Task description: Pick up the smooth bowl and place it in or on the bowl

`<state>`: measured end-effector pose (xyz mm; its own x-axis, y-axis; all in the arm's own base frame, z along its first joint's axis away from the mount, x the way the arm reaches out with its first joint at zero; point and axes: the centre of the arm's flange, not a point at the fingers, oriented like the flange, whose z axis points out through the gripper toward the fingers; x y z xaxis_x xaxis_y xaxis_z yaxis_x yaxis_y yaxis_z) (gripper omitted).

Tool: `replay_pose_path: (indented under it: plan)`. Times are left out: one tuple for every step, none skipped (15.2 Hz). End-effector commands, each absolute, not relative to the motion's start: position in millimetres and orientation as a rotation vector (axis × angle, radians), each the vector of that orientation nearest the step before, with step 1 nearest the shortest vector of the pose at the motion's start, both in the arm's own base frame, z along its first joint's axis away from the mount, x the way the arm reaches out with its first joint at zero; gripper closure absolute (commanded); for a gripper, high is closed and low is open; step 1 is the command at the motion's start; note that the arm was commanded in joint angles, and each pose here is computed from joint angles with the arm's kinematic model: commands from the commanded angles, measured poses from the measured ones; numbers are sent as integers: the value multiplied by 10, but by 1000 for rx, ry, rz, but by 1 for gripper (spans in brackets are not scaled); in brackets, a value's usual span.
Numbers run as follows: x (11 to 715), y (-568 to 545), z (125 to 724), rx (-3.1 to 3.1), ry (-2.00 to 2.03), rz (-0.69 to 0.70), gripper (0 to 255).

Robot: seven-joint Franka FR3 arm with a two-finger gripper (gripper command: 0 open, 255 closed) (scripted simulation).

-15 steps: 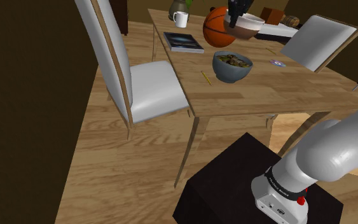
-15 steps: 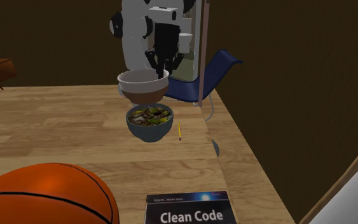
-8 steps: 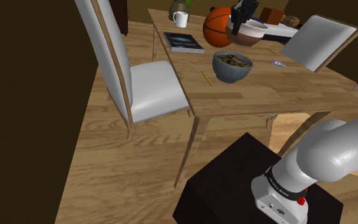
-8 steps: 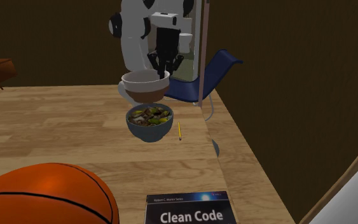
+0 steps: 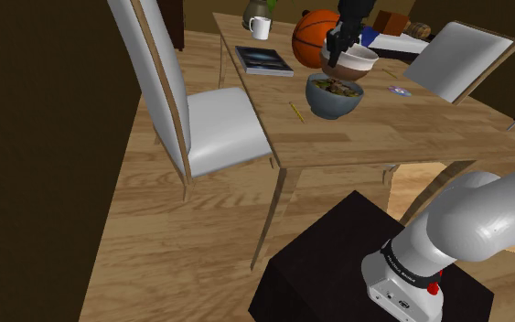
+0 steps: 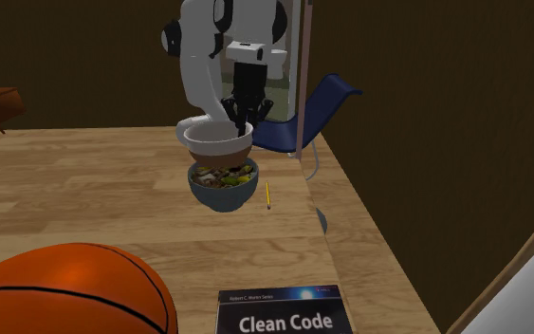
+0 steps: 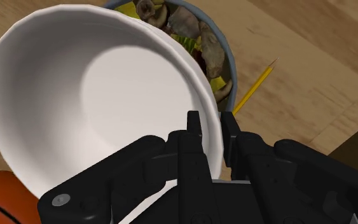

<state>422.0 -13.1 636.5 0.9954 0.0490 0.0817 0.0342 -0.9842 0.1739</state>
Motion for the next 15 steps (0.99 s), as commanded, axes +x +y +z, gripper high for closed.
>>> replay_pose_path:
  plan:
    - [4224, -124, 6254, 2965, 62, 129, 255]
    - [4224, -124, 6202, 2965, 62, 129, 255]
    - [4224, -124, 6128, 2965, 62, 129, 255]
    - [4224, -124, 6128, 2965, 62, 129, 255]
    - [4224, -124, 6128, 2965, 62, 129, 255]
    - [4224, -124, 6128, 2965, 62, 129, 255]
    - [4224, -124, 6128, 2965, 62, 129, 255]
    - [4224, -124, 6128, 2965, 62, 129, 255]
    - [4224, -124, 6128, 2965, 62, 129, 255]
    - [4224, -124, 6128, 2965, 62, 129, 255]
    - [4224, -124, 6128, 2965, 62, 129, 255]
    - [4223, -128, 6127, 2965, 62, 129, 0]
    - [4224, -128, 6131, 2965, 62, 129, 0]
    - [4224, -126, 6133, 2965, 62, 129, 0]
    - [4224, -127, 6133, 2965, 62, 129, 0]
